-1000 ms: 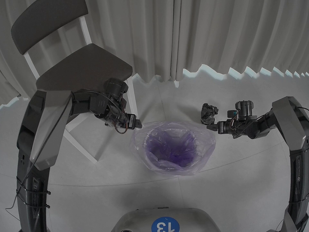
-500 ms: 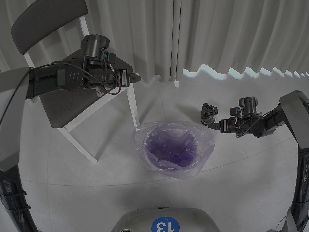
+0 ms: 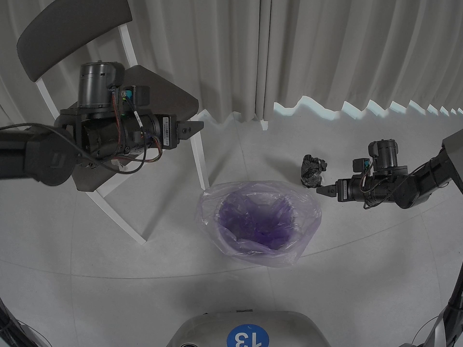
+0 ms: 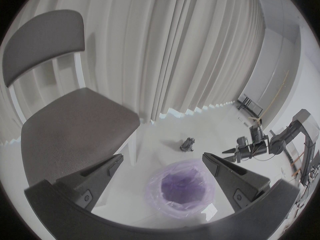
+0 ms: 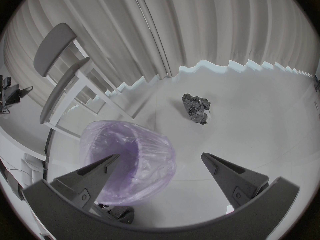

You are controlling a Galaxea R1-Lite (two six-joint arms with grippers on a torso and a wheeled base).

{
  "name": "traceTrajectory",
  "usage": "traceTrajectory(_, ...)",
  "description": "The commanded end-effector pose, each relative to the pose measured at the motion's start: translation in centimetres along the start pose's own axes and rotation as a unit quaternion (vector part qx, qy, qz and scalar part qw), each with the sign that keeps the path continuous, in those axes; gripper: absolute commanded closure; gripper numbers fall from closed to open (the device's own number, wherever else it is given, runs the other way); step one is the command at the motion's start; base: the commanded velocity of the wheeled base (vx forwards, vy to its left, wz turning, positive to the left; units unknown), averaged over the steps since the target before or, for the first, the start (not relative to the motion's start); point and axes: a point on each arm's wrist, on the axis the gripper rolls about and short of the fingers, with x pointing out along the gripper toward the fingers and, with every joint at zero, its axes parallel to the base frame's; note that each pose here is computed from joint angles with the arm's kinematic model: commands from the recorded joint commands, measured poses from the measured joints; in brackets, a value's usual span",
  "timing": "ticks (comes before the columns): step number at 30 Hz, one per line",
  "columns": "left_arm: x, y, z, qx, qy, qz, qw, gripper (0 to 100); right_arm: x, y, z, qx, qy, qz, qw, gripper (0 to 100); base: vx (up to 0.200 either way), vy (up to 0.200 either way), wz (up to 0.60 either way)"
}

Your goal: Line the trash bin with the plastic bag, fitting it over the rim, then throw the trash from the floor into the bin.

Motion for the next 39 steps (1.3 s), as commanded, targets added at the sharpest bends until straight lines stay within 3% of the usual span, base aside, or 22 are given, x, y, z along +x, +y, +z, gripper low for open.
traceTrajectory(1, -2.3, -1.8, -0.4, -0.001, -0.038, -0.028, 0.9989, 0, -4.1, 1.5, 0.3, -0.008, -0.021, 0.005, 0.9997, 0, 0.200, 0.000, 0.00)
traceTrajectory(6, -2.7, -3.1, -1.4, 0.001, -0.020, -0.050, 0.9986, 0, -5.3, 1.8, 0.1, -0.009, -0.022, 0.006, 0.9997, 0, 0.160, 0.000, 0.00)
traceTrajectory(22, 0.2, -3.4, -4.9, 0.000, 0.025, -0.060, 0.9979, 0, -4.3, 2.1, -0.4, -0.010, -0.011, 0.012, 0.9998, 0, 0.000, 0.000, 0.00)
traceTrajectory(28, 2.0, -3.4, -5.8, 0.004, 0.010, -0.022, 0.9997, 0, -4.4, 2.1, -0.6, -0.011, -0.009, 0.011, 0.9998, 0, 0.067, 0.067, 0.00)
traceTrajectory(32, 2.1, -3.7, -5.8, 0.005, 0.012, -0.025, 0.9996, 0, -4.6, 2.0, -0.9, -0.009, -0.005, 0.010, 0.9999, 0, 0.200, 0.200, 0.00)
traceTrajectory(39, 1.9, -3.8, -7.0, 0.011, 0.038, -0.027, 0.9988, 0, -4.3, 1.9, -0.7, -0.009, -0.008, 0.012, 0.9999, 0, 0.000, 0.000, 0.00)
